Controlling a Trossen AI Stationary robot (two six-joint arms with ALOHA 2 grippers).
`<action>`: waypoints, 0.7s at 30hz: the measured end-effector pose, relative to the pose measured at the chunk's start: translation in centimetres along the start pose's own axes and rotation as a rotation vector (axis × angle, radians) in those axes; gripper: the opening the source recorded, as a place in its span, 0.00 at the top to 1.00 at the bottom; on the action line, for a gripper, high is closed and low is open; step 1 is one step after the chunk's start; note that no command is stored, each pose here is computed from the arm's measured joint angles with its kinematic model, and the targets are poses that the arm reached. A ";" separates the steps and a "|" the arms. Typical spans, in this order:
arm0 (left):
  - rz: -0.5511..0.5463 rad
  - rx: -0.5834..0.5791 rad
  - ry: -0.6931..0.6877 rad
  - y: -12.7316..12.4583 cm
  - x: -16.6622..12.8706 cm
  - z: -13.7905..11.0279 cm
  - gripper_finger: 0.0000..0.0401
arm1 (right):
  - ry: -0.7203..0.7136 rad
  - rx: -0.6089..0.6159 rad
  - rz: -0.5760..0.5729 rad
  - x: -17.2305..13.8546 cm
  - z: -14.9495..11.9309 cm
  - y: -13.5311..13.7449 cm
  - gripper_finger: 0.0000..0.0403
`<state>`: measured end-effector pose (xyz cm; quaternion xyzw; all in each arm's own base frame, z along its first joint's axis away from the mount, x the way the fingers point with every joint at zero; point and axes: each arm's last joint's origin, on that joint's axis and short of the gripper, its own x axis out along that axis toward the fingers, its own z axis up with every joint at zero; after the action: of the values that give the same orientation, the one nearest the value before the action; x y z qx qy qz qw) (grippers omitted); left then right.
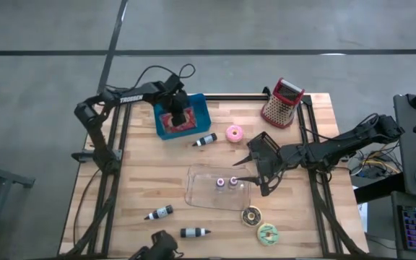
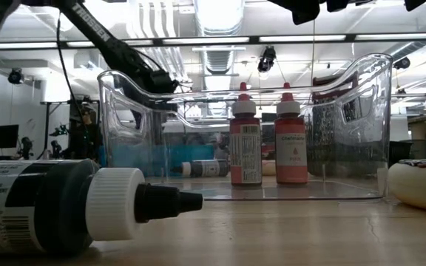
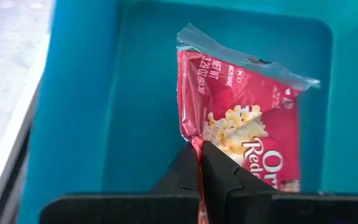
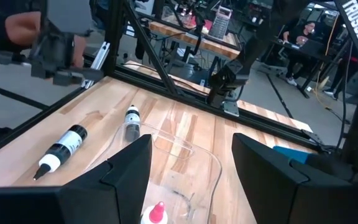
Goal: Pick & Place Food Item
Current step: Put the popcorn bag into the blue bin
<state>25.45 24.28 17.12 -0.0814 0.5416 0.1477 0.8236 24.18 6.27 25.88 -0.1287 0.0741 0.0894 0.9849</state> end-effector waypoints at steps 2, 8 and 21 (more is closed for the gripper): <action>-0.006 -0.003 0.012 0.2 0.6 0.0 1.00 | 0.000 0.001 0.000 0.0 0.0 0.0 0.46; -0.016 -0.004 0.038 0.6 1.7 -0.2 1.00 | 0.000 0.000 0.000 0.0 0.0 0.0 0.46; -0.017 0.002 0.040 0.6 1.8 -0.2 1.00 | -0.001 0.001 0.000 0.0 0.0 0.0 0.46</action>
<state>25.71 25.04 15.40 -0.0880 0.5573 0.1386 0.8139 24.18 6.27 25.89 -0.1283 0.0738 0.0893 0.9849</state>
